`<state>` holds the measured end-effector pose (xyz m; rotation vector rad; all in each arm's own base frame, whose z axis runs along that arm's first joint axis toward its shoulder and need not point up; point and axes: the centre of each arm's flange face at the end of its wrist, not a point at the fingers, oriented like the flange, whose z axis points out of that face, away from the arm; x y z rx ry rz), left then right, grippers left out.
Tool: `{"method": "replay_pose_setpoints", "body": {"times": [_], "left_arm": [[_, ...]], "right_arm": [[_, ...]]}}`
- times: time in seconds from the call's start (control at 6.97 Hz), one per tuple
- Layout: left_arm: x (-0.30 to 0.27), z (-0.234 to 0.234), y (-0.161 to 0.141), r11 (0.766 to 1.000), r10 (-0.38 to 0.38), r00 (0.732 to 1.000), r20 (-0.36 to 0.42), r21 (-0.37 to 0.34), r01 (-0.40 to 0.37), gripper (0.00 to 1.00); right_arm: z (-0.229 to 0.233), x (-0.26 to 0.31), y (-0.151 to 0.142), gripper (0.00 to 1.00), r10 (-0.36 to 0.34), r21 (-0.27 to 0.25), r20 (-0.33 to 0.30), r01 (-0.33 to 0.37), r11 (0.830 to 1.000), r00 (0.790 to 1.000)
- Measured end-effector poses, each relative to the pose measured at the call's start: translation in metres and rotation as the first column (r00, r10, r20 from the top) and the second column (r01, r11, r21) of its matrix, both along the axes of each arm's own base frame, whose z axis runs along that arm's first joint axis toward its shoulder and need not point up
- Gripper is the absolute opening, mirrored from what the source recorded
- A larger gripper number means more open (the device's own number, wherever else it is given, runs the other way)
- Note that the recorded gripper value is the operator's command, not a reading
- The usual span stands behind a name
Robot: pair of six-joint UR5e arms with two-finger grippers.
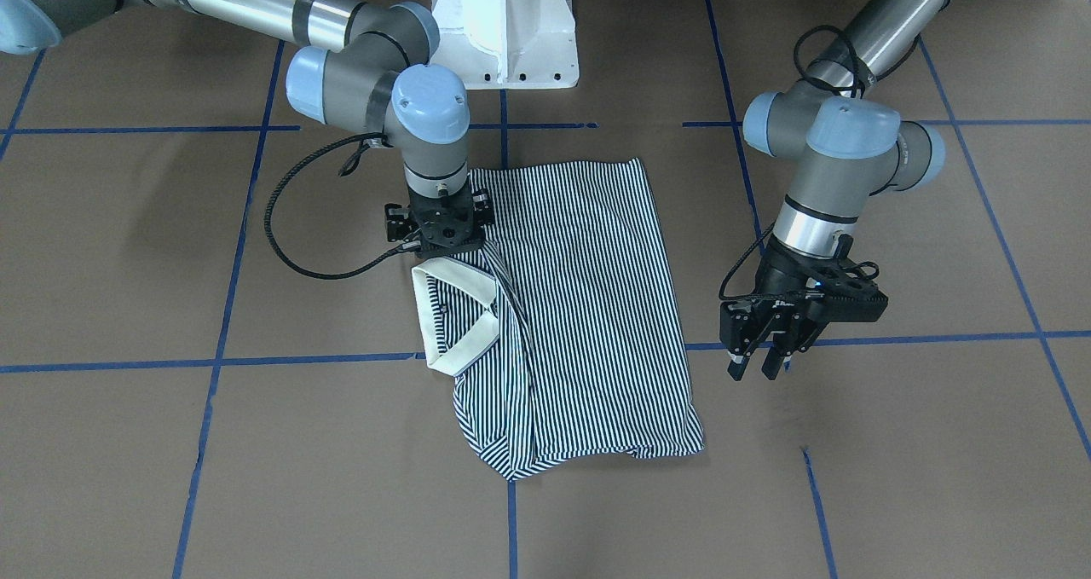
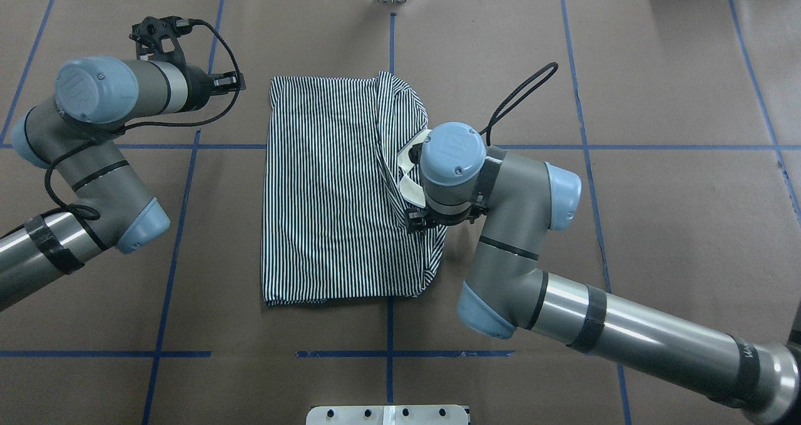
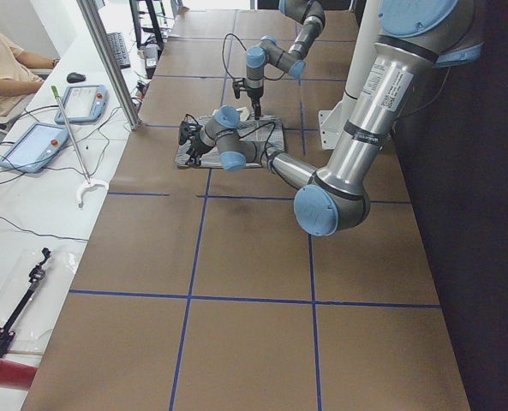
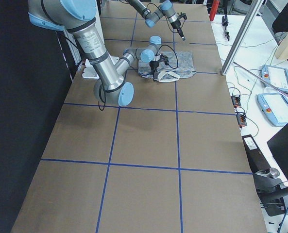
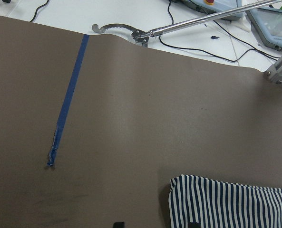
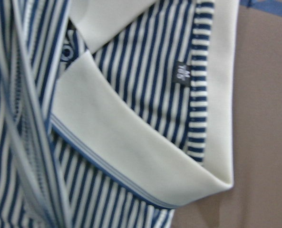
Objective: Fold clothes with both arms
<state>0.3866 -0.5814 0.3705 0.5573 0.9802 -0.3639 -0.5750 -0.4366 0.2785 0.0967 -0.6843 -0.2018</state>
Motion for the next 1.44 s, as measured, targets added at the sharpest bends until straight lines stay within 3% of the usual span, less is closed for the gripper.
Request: {"method": "replay_pose_setpoints", "body": {"times": [0.14,0.43,0.72,1.0,1.44], "left_arm": [[0.0,0.0,0.0,1.0,0.0,1.0,0.0,0.0,0.0,0.54],[-0.001,-0.001,0.0,1.0,0.0,1.0,-0.001,0.002,0.0,0.54],[-0.004,-0.004,0.002,1.0,0.0,1.0,-0.006,0.007,0.0,0.54],[-0.008,-0.001,0.006,1.0,0.0,1.0,-0.006,0.007,0.0,0.54],[-0.009,0.001,0.008,1.0,0.002,1.0,-0.004,0.004,-0.002,0.54]], "right_arm": [[0.014,0.022,-0.001,1.0,-0.012,0.012,-0.008,0.012,1.0,1.0],[-0.003,0.043,-0.006,1.0,-0.025,0.014,-0.007,0.025,1.0,1.0],[-0.054,0.017,-0.027,1.0,-0.003,0.01,0.015,0.003,1.0,1.0],[-0.09,-0.016,-0.045,1.0,0.045,-0.027,0.022,-0.045,0.999,0.999],[-0.096,-0.06,-0.061,1.0,0.08,-0.068,0.009,-0.079,0.995,0.997]]}}
